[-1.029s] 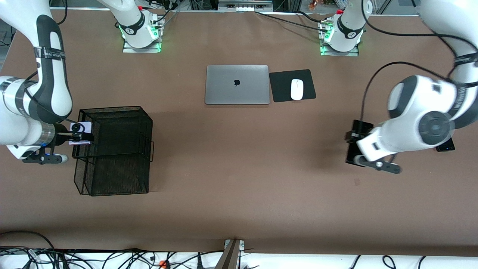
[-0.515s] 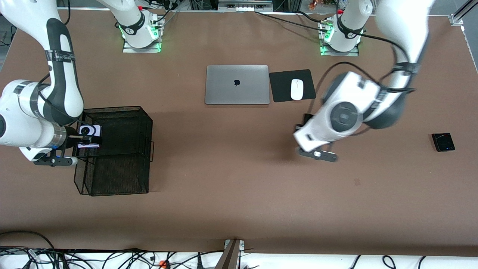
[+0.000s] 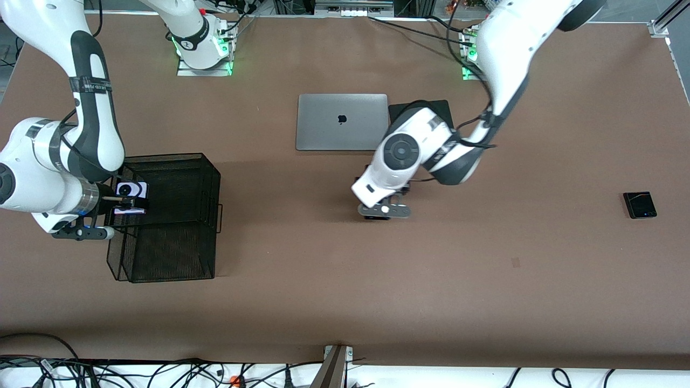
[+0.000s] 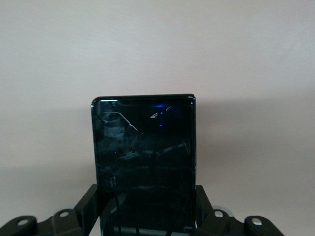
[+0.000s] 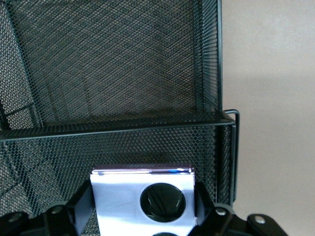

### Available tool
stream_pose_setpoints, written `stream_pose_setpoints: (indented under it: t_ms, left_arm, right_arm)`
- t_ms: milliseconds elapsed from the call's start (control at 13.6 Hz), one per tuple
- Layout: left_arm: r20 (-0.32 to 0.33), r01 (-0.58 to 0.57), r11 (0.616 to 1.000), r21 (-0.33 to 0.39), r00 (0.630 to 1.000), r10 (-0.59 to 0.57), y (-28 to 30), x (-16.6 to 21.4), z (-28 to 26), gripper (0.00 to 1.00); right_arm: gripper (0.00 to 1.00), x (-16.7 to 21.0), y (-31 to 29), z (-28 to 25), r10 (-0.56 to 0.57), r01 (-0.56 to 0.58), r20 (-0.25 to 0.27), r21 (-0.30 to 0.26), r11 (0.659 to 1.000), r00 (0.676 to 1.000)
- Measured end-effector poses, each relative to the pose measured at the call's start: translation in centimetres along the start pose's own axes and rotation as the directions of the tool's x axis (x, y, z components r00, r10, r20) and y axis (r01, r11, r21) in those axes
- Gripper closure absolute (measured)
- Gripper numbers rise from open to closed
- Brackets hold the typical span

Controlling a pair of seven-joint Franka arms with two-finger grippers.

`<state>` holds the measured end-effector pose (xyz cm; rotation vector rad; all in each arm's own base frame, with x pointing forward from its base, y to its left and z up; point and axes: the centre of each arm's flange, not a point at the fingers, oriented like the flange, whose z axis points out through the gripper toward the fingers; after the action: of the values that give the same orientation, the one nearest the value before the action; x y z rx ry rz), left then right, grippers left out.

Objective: Place phones with both arms
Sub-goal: 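Lower the white phone into the basket while the left gripper carries, then set the black phone beside the laptop while the right gripper returns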

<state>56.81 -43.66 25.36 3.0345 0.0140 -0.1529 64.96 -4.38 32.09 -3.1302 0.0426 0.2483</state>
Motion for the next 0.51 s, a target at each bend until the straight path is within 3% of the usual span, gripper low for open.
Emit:
stream_pose_setpoints:
  t_ms: [147, 515]
  left_arm:
    - [-0.019, 0.036, 0.999, -0.034, 0.999, -0.036, 1.5, -0.5, 2.8, 0.21]
    - [-0.023, 0.056, 0.997, -0.049, 0.998, -0.057, 2.9, -1.8, 9.0, 0.21]
  right_arm:
    - [0.01, 0.0, 0.1, 0.1, 0.0, 0.0, -0.003, -0.001, 1.0, 1.0]
    - [0.0, 0.0, 0.2, 0.1, -0.002, 0.002, -0.004, -0.001, 1.0, 1.0]
